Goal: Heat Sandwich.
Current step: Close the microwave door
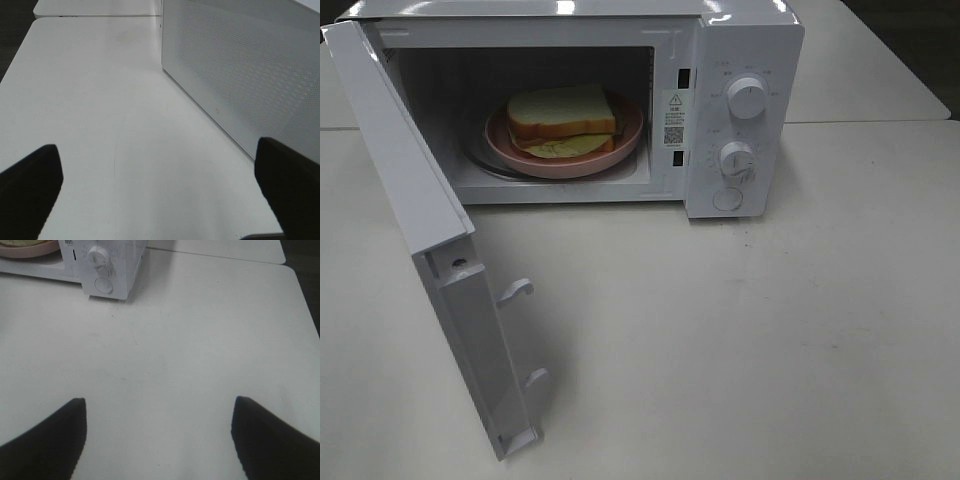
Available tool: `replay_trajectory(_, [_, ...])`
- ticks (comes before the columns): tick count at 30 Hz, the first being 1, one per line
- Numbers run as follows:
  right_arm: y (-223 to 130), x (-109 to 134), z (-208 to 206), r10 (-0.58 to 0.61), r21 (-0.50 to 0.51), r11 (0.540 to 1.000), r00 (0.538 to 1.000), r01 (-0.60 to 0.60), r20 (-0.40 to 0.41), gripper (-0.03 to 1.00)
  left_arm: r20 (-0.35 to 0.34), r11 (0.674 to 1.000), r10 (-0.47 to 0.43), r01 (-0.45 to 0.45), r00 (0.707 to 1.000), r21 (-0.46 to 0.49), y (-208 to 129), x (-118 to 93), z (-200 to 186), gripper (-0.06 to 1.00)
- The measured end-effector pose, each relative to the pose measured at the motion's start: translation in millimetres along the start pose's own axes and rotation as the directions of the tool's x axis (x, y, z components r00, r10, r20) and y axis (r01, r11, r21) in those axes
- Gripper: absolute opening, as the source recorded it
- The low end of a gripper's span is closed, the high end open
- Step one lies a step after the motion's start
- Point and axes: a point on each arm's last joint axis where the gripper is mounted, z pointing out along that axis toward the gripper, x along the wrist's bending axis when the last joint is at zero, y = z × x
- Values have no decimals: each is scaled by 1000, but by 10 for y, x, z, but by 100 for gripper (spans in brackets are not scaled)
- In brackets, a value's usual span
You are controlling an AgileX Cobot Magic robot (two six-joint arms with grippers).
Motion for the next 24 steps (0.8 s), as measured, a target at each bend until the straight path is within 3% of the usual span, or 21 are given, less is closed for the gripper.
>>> replay_trajectory(24, [-28,3,-13,2,-12,1000,1000,-2,5,77,0,1000,0,0,1000,0,0,0,0,99])
